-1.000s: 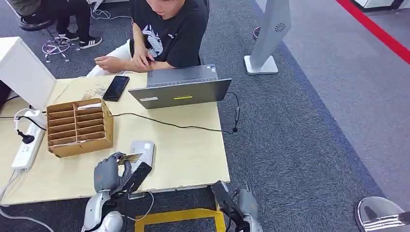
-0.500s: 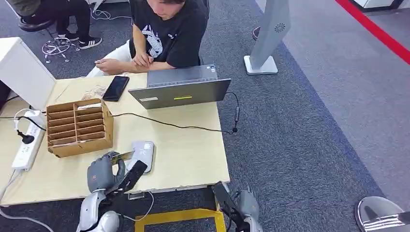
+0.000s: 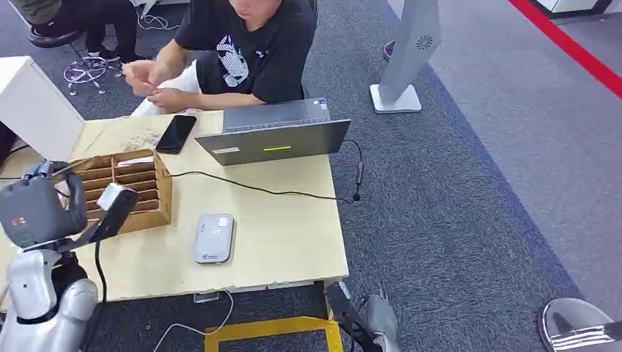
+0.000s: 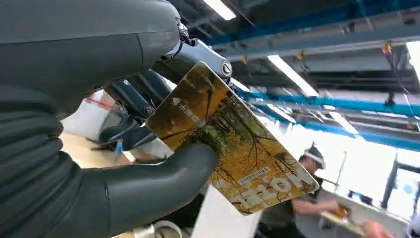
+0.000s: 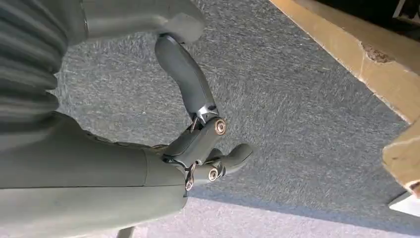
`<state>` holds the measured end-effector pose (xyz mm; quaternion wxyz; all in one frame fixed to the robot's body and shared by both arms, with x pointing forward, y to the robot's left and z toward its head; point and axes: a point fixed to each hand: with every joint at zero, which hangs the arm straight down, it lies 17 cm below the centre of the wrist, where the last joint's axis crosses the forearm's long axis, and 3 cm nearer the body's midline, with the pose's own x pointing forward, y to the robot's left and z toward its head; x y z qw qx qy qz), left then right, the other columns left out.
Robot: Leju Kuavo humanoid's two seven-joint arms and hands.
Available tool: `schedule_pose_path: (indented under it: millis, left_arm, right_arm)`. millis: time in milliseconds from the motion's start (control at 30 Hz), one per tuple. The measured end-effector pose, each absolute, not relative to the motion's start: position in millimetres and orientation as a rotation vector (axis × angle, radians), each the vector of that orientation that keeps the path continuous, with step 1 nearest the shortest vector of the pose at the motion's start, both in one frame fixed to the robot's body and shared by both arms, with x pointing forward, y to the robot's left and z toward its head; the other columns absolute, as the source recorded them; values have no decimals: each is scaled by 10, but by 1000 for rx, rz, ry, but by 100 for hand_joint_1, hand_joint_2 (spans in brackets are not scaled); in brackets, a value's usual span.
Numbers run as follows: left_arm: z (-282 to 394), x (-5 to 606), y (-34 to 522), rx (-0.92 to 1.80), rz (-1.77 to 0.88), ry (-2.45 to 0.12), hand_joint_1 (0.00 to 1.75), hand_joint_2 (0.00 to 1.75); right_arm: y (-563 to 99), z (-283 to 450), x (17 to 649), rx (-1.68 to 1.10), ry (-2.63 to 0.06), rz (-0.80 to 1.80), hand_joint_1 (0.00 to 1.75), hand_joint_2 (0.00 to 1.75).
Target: Pass the card to the sensor for recognition and then transmit it.
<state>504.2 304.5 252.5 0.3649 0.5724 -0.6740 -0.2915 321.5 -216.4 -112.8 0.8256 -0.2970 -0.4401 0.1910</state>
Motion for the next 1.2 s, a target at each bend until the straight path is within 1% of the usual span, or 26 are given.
schedule_pose_path:
  millis: [167, 267, 467, 700, 733, 767, 800, 833, 1200]
  left_arm:
    - [2797, 5109, 3452, 1614, -719, -1680, 175, 175]
    - [2808, 5144, 3635, 1650, -711, -1638, 175, 175]
    - [2746, 5198, 3818, 1671, -693, -1585, 175, 175]
    - [2666, 5255, 3767, 1683, -730, -1584, 175, 175]
    - [2661, 5257, 3757, 1683, -732, -1584, 169, 175]
    - [2665, 5255, 3744, 1685, -730, -1587, 24, 175]
    - [2672, 5255, 3732, 1686, -727, -1590, 24, 175]
    - [2677, 5253, 3721, 1686, -724, -1594, 0, 175]
    - [2790, 5210, 3465, 1656, -687, -1693, 0, 175]
  right_arm:
    - [-2176, -1109, 3235, -633, -952, 406, 0, 175]
    - [-2185, -1101, 3245, -634, -956, 402, 0, 175]
    - [-2188, -1075, 3281, -635, -975, 399, 0, 175]
    - [-2192, -1070, 3320, -628, -983, 387, 0, 175]
    - [-2194, -1072, 3318, -628, -981, 386, 0, 175]
    - [-2195, -1072, 3318, -629, -980, 386, 0, 175]
    - [-2196, -1073, 3318, -629, -979, 386, 0, 175]
    - [-2197, -1073, 3319, -629, -978, 385, 0, 175]
    - [-2207, -1083, 3310, -631, -969, 383, 0, 175]
